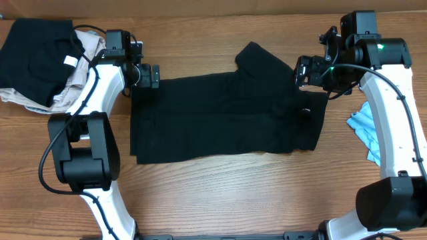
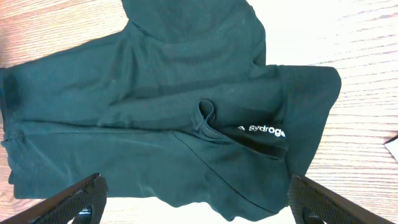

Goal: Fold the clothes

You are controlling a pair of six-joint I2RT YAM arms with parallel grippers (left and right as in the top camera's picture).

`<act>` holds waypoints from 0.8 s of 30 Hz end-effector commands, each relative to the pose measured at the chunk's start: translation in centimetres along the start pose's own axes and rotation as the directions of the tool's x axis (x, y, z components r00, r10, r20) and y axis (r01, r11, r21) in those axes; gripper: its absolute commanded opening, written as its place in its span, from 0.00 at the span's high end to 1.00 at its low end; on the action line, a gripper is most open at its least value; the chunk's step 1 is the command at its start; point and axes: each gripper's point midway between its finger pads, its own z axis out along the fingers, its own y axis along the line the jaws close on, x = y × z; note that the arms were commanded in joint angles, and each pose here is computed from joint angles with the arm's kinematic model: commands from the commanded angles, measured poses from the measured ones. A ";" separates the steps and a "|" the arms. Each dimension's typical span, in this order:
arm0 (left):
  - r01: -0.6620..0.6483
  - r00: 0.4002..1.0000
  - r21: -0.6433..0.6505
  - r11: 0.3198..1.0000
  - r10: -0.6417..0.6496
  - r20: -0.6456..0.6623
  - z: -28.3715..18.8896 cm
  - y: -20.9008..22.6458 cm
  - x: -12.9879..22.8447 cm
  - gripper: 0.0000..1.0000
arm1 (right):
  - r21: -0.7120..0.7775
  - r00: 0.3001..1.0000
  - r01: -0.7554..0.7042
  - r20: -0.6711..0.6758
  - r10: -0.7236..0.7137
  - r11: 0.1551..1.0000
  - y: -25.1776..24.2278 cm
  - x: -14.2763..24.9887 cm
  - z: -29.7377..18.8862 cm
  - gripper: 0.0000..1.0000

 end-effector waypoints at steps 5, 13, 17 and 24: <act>0.006 1.000 0.014 1.000 -0.006 -0.013 0.7 -0.6 0.3 0.00 | -0.016 0.999 0.017 0.045 -0.016 1.000 0.7 -0.8 -1.0 0.03; -0.017 1.000 0.015 1.000 0.018 -0.019 1.0 -0.6 0.5 0.00 | -0.019 0.998 0.023 0.065 -0.021 1.000 0.8 -1.3 -1.0 0.03; -0.047 0.999 0.015 0.999 0.047 -0.021 1.0 -0.6 0.5 0.00 | -0.024 0.994 0.033 0.105 -0.031 0.999 0.9 -2.3 -1.1 0.02; -0.085 0.996 -0.001 0.996 0.085 -0.013 1.3 -0.2 0.3 0.00 | -0.027 0.984 0.054 0.171 -0.049 0.998 1.2 -3.9 -1.4 0.02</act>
